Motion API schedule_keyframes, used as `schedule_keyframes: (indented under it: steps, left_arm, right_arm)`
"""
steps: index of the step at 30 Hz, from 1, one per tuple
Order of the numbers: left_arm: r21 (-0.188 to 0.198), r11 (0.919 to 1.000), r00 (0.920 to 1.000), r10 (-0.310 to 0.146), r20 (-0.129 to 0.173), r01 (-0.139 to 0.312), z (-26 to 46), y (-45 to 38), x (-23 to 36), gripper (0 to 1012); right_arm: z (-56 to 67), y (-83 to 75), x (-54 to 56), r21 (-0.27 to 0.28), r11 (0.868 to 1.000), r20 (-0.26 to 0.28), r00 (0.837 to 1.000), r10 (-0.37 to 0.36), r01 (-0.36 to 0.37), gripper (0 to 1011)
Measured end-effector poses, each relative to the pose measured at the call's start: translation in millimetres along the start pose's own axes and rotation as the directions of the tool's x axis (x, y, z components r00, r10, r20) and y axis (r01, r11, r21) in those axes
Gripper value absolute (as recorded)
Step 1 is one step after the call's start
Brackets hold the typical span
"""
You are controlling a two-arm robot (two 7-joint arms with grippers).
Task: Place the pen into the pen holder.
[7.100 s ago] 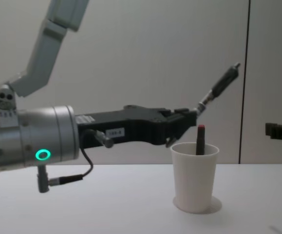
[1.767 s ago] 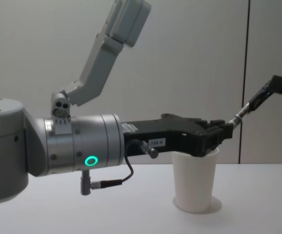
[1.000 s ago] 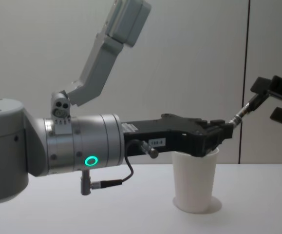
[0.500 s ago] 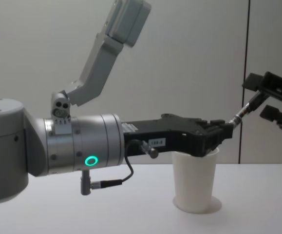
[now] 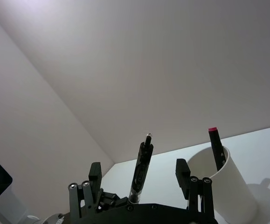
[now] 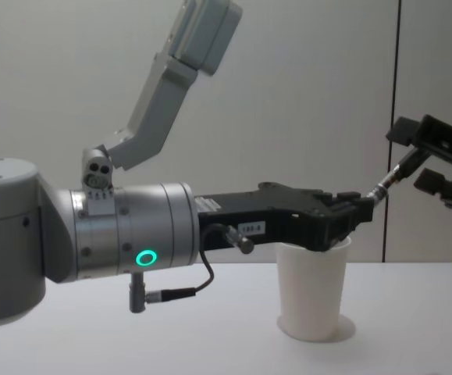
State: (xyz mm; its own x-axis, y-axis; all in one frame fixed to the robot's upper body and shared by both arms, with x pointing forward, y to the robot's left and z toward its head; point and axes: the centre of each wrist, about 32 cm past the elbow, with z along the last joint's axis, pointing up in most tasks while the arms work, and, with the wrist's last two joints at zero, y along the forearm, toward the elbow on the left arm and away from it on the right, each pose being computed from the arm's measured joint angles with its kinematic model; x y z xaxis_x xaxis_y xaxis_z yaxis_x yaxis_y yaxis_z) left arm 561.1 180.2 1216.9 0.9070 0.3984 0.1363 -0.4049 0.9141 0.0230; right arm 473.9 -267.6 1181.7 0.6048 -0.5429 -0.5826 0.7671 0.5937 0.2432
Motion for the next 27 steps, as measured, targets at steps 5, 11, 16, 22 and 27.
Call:
schedule_keyframes:
  steps: [5,11,16,22,27]
  left_arm:
    - [0.000,1.0000,1.0000,0.000,0.000,0.000,0.0,0.0,0.0,136]
    - [0.000,1.0000,1.0000,0.000,0.000,0.000,0.0,0.0,0.0,135]
    - [0.000,1.0000,1.0000,0.000,0.000,0.000,0.0,0.0,0.0,135]
    - [0.000,1.0000,1.0000,0.000,0.000,0.000,0.0,0.0,0.0,135]
    - [0.000,1.0000,1.0000,0.000,0.000,0.000,0.0,0.0,0.0,136]
  right_arm:
    - [0.5,-1.3,1.8,0.006,1.000,0.000,1.000,-0.011,0.011,1001]
    - [0.9,-3.4,3.4,0.011,1.000,-0.001,1.000,-0.018,0.018,1001]
    - [1.0,-4.8,4.4,0.017,1.000,-0.004,1.000,-0.022,0.022,1001]
    - [0.8,-5.5,5.1,0.020,1.000,-0.005,1.000,-0.022,0.023,1002]
    - [-0.1,-4.8,4.9,0.019,1.000,-0.008,1.000,-0.016,0.017,1001]
